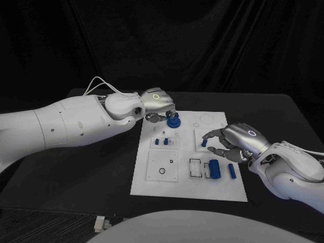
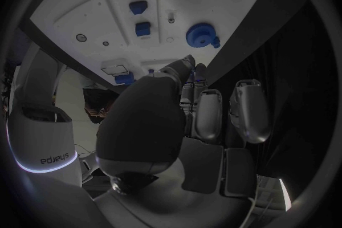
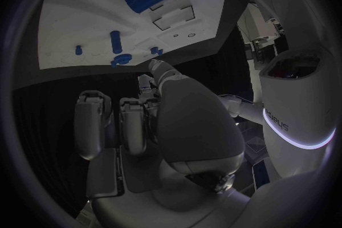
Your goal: Assemble the parts on the task board
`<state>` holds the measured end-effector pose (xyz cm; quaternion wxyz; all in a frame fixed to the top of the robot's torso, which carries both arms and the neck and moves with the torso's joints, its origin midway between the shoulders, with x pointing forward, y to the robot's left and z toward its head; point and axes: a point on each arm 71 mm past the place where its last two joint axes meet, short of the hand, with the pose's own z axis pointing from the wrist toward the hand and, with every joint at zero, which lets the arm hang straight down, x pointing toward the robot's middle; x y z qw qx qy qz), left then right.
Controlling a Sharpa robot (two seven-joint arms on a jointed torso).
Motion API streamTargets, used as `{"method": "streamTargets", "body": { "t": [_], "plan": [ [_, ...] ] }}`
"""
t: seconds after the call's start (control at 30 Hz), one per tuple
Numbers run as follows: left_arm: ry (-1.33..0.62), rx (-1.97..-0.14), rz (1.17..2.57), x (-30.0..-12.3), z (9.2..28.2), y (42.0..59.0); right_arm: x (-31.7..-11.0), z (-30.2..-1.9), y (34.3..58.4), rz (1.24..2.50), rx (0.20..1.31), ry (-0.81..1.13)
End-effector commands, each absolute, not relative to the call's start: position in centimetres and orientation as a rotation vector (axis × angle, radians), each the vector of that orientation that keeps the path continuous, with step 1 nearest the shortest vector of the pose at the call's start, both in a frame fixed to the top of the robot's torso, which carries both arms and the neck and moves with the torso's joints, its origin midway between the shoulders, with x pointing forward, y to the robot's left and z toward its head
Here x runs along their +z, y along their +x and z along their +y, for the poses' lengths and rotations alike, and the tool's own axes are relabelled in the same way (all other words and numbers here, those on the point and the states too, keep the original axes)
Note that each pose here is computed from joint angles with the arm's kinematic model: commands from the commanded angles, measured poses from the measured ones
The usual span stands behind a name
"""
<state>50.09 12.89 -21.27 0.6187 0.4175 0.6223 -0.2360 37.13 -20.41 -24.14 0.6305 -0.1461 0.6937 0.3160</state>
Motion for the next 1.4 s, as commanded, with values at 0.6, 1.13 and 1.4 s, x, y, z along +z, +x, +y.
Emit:
{"method": "streamTargets", "body": {
  "t": [0.6, 1.13, 1.4],
  "plan": [
    [0.942, -0.493, 1.519, -23.3, 14.6, 50.3, -24.4, -20.4, 37.1, 1.610, 0.709, -0.328],
    [0.943, -0.492, 1.572, -24.9, 14.2, 49.9, -24.4, -20.3, 37.1, 1.611, 0.711, -0.328],
    [0.948, -0.490, 1.590, -25.3, 13.9, 49.8, -24.5, -20.3, 37.1, 1.611, 0.712, -0.328]
  ]
}}
